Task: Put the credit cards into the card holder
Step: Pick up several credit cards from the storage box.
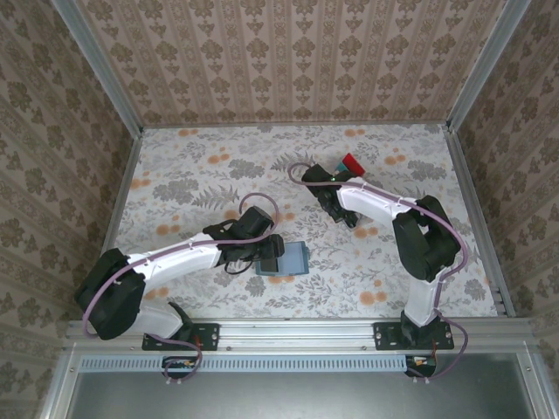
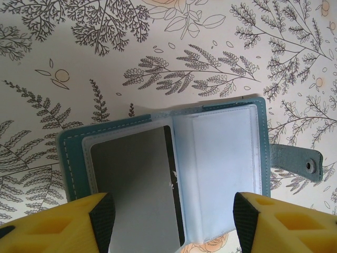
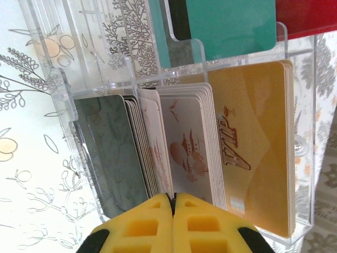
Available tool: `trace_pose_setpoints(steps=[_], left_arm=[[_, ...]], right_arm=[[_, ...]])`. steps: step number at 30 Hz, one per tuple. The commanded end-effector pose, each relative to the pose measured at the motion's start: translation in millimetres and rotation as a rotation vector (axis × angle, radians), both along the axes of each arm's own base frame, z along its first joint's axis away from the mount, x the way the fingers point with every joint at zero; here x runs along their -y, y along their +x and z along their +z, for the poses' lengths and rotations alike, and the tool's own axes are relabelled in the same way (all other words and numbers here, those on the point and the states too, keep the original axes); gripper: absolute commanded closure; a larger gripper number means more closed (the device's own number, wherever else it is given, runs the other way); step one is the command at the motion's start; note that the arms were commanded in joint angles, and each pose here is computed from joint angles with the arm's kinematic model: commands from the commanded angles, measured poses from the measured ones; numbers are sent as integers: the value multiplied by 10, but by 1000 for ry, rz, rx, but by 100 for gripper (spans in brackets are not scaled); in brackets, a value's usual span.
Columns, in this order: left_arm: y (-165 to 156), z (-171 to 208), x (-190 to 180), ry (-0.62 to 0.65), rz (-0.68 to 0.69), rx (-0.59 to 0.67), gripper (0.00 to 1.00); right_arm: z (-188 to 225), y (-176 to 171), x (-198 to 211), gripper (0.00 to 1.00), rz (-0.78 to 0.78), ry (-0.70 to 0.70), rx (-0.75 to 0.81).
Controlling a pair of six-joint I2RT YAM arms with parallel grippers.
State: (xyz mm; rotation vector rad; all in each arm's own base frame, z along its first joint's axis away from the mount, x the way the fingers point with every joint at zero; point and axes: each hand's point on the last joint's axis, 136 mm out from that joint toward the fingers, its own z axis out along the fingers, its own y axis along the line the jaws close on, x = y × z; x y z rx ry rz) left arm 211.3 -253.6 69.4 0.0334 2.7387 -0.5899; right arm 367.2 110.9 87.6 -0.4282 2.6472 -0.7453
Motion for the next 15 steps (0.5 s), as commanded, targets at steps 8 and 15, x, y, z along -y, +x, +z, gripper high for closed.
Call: trace_pose_setpoints(steps=[8,15], left_arm=[[9,-10,-30,16,0,-13,36],[13,13,-38,14,1,-9,36]], right_arm=[[-126,-260,-501,96,-85,361,-137],[-22,-342,-726,93,-137,434,-119]])
